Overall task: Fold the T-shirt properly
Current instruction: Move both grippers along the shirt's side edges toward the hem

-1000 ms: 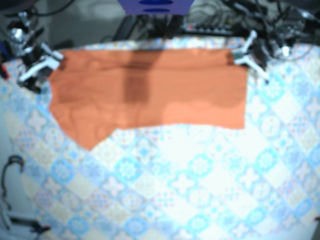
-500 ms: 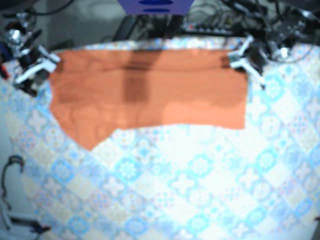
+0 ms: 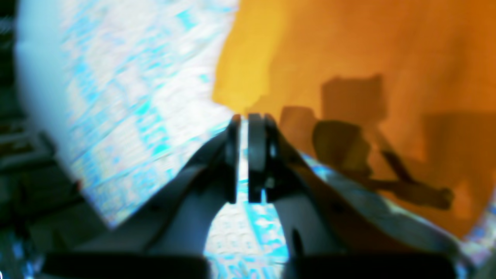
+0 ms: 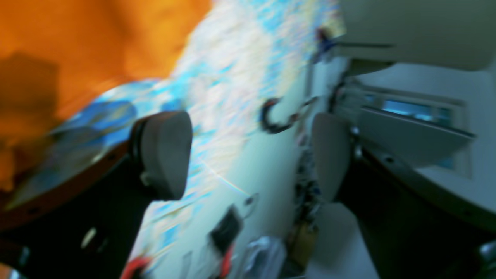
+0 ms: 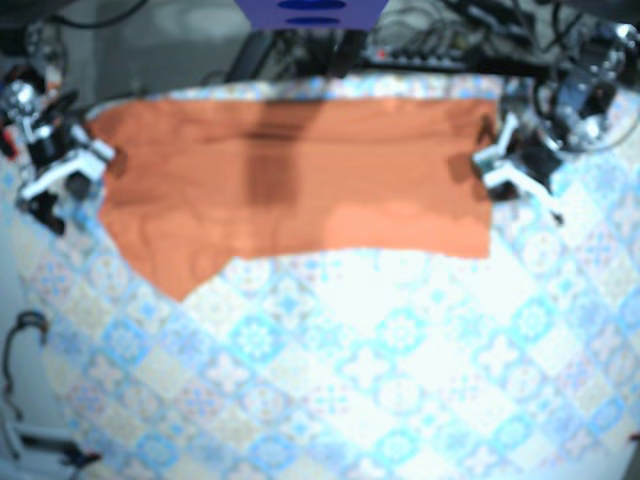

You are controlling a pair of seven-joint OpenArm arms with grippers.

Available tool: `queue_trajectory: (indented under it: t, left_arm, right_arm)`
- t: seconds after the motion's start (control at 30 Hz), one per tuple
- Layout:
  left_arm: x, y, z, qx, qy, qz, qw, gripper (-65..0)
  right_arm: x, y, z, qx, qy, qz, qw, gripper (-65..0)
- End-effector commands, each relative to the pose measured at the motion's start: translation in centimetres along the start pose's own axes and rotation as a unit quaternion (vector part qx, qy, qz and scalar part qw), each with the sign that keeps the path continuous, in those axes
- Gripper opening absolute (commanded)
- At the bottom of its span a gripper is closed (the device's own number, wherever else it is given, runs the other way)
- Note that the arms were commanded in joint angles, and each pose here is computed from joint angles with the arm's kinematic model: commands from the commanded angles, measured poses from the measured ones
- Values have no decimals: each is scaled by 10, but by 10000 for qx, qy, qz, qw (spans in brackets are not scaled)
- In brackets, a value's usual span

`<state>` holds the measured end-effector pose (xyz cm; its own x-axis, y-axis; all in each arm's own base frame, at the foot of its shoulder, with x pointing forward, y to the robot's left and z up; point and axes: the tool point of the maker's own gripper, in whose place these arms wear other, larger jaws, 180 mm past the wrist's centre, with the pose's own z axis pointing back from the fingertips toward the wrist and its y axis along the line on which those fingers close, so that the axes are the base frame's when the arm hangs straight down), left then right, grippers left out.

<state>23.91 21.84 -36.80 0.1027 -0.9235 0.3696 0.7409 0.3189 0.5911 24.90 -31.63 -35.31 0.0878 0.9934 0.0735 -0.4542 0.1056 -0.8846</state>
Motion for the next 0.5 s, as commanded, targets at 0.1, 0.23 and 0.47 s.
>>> queue_trajectory:
  t: [0.1,0.23,0.47]
  left_arm:
    - [5,52,10,713,-264,750,9943,-504]
    - [1,95,13,1075,-221,1722,9789,-436]
    - [-8,137,3,617,-328,3407,9376,-357]
  right_arm:
    - [11,-57,-17,-618,-294,-640,9956,-182]
    - [14,-80,-37,-400,-300,-1833,9818,-181]
    - [35,-126,-78,-56,-312,-3131,9492,-180]
